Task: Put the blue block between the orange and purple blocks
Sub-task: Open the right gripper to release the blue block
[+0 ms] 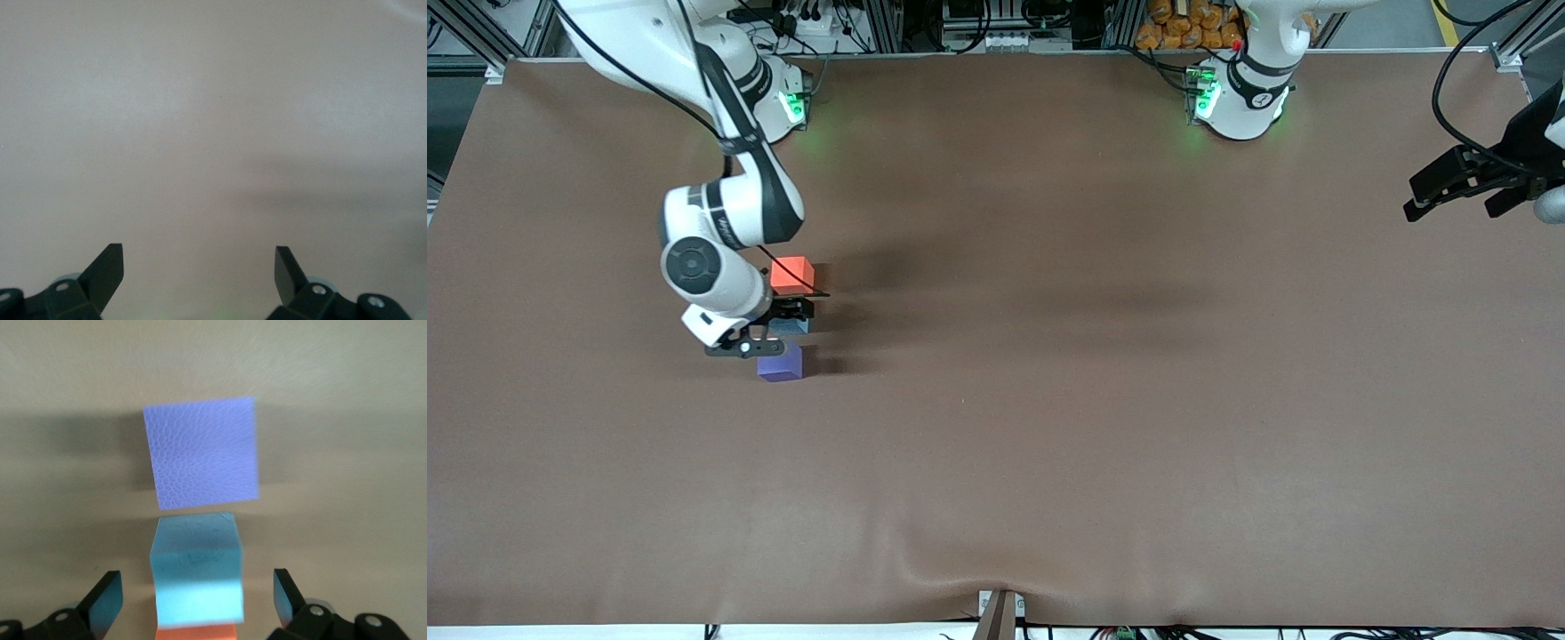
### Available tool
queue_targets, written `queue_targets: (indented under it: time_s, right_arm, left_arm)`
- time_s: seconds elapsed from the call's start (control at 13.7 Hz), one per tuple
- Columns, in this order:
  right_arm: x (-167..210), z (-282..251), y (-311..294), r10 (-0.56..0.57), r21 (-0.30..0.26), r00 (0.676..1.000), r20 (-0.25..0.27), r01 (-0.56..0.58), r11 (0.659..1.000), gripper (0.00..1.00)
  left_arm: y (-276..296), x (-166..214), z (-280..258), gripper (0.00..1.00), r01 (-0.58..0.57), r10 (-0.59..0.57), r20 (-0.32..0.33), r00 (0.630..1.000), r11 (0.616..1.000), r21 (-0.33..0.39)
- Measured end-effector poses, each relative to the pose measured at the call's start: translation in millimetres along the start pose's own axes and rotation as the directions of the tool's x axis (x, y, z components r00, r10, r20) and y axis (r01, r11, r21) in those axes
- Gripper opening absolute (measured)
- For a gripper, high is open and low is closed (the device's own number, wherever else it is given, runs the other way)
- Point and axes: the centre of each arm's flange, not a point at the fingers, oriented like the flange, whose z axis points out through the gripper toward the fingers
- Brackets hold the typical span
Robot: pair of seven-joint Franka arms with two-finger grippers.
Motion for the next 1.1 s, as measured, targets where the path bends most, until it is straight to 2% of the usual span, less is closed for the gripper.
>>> queue_targets:
  time_s: [0.22, 0.44, 0.58, 0.8, 1.1]
  right_arm:
    - [16, -95, 53, 0.046, 0.035, 0.999, 0.007, -0.046, 0.998, 1.0]
    - [14, -157, 141, 0.042, 0.079, 0.998, -0.052, -0.037, 0.996, 1.0]
    - [-3, -190, 183, 0.043, 0.1, 0.996, -0.075, -0.035, 0.994, 1.0]
    - [-35, -258, 198, 0.033, 0.12, 0.997, -0.07, -0.025, 0.992, 1.0]
    - [-56, -328, 201, 0.025, 0.101, 0.995, -0.1, -0.015, 0.995, 1.0]
  left_arm:
    - [0, 2, 2, 1.0, 0.0, 0.0, 0.003, 1.0, 1.0, 0.0]
    - [-1, 2, 1, 1.0, 0.001, -0.001, 0.0, 1.0, 1.0, 0.0]
    - [-1, 2, 1, 1.0, 0.002, -0.002, -0.001, 1.0, 1.0, 0.0]
    - [-1, 2, 1, 1.0, 0.002, -0.002, -0.001, 1.0, 1.0, 0.0]
    - [3, 1, 1, 1.0, -0.005, 0.005, 0.002, 1.0, 1.0, 0.0]
